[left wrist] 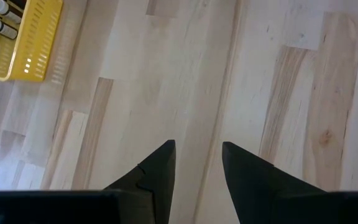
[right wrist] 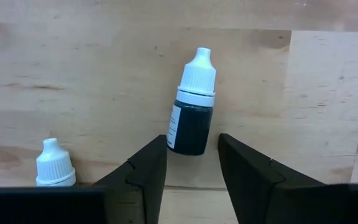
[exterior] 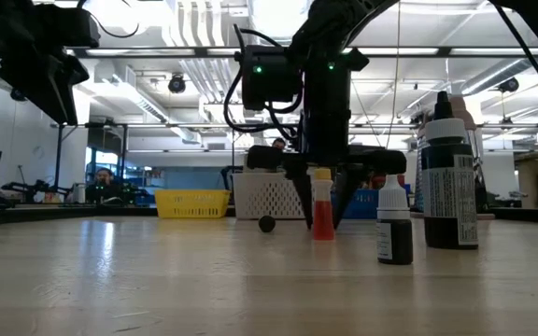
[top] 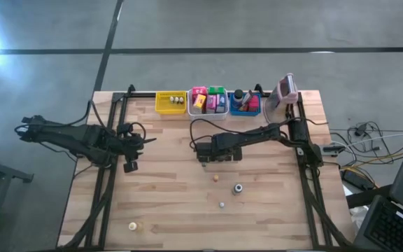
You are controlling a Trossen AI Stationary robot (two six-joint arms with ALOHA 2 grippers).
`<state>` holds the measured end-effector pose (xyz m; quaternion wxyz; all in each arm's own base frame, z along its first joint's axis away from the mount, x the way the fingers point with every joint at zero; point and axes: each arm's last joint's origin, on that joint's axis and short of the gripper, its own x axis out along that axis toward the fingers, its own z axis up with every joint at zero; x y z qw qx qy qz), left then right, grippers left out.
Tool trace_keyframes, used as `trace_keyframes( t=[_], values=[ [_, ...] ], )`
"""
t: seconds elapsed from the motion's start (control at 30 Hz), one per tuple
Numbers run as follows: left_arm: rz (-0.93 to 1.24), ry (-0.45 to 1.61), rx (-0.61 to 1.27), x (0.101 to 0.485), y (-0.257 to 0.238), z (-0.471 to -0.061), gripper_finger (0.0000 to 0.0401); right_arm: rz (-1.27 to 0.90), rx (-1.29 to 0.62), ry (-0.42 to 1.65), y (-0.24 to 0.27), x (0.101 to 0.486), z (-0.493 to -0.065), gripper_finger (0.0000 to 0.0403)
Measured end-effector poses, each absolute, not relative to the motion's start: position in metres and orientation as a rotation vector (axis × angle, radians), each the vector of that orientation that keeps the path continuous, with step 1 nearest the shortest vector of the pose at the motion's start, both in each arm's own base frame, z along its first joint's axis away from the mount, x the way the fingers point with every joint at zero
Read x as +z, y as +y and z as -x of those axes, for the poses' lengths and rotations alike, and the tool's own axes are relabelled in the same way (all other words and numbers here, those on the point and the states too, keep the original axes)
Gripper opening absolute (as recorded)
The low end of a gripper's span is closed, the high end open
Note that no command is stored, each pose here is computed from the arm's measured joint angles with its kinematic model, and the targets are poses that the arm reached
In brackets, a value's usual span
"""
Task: Pick & Place Kitchen Items
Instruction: Put the black food coloring bottle into the yellow basket
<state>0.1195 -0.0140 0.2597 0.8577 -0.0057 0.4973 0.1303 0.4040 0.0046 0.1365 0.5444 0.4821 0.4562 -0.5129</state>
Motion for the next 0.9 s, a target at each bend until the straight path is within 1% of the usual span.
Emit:
trace_keyframes(
  t=[0.27, 0.63, 0.9],
  values=[
    [0.016, 1.045, 0.273, 0.26, -0.014, -0.12, 0.0138, -1.123, -1.223, 1.068, 0.002, 0.137, -0.404, 0.0113],
    [0.018, 1.048, 0.274, 0.259, -0.014, -0.119, 0.0138, -1.104, -1.213, 1.076, -0.003, 0.137, -0.404, 0.0114],
    [0.018, 1.049, 0.274, 0.259, -0.014, -0.119, 0.0138, -1.076, -1.19, 1.101, -0.012, 0.137, -0.404, 0.0087]
  ],
)
